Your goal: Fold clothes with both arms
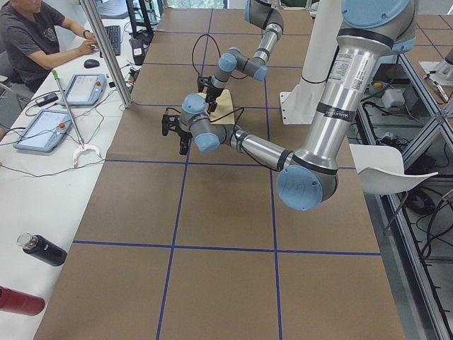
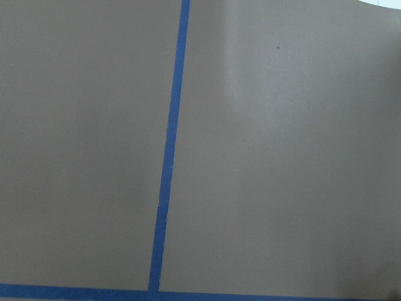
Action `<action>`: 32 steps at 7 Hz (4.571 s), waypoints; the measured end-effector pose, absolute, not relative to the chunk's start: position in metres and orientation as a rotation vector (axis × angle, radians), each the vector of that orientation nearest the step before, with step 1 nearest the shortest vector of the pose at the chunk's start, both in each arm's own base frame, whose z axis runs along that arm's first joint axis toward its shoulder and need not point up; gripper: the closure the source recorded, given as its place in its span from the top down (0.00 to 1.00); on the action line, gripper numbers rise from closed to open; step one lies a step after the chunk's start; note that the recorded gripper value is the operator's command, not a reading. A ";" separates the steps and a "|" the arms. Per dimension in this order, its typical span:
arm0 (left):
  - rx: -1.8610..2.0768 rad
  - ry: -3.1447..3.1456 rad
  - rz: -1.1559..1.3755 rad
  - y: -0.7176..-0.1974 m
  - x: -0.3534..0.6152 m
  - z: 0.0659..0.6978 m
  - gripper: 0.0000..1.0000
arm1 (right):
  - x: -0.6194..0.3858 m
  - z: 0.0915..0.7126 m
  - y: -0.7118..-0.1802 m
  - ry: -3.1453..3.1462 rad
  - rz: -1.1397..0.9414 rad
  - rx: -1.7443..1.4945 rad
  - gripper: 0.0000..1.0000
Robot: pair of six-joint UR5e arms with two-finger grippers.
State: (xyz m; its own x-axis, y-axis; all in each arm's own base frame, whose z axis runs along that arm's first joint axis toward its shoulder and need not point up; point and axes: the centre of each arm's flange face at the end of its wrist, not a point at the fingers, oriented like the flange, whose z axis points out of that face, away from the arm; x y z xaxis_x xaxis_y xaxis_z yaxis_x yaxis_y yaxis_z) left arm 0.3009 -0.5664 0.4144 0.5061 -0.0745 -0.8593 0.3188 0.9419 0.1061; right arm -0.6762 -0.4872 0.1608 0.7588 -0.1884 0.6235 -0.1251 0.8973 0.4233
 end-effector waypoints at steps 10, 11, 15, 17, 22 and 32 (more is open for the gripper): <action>0.285 1.012 -0.273 -0.579 0.278 0.411 0.99 | -0.672 0.146 -0.567 -0.731 0.028 0.501 0.99; 0.303 1.008 -0.263 -0.582 0.271 0.411 0.99 | -0.659 0.141 -0.576 -0.744 0.035 0.486 0.99; 0.396 0.974 -0.098 -0.594 0.200 0.435 1.00 | -0.512 0.182 -0.621 -0.739 0.054 0.304 0.99; 0.435 0.930 -0.072 -0.599 0.147 0.462 1.00 | -0.400 0.233 -0.641 -0.704 -0.011 0.248 0.99; 0.613 0.737 0.132 -0.583 0.026 0.544 1.00 | -0.159 0.406 -0.587 -0.709 -0.034 0.189 1.00; 0.310 0.623 0.328 -0.541 -0.027 0.629 1.00 | 0.040 0.633 -0.448 -0.778 -0.049 0.021 1.00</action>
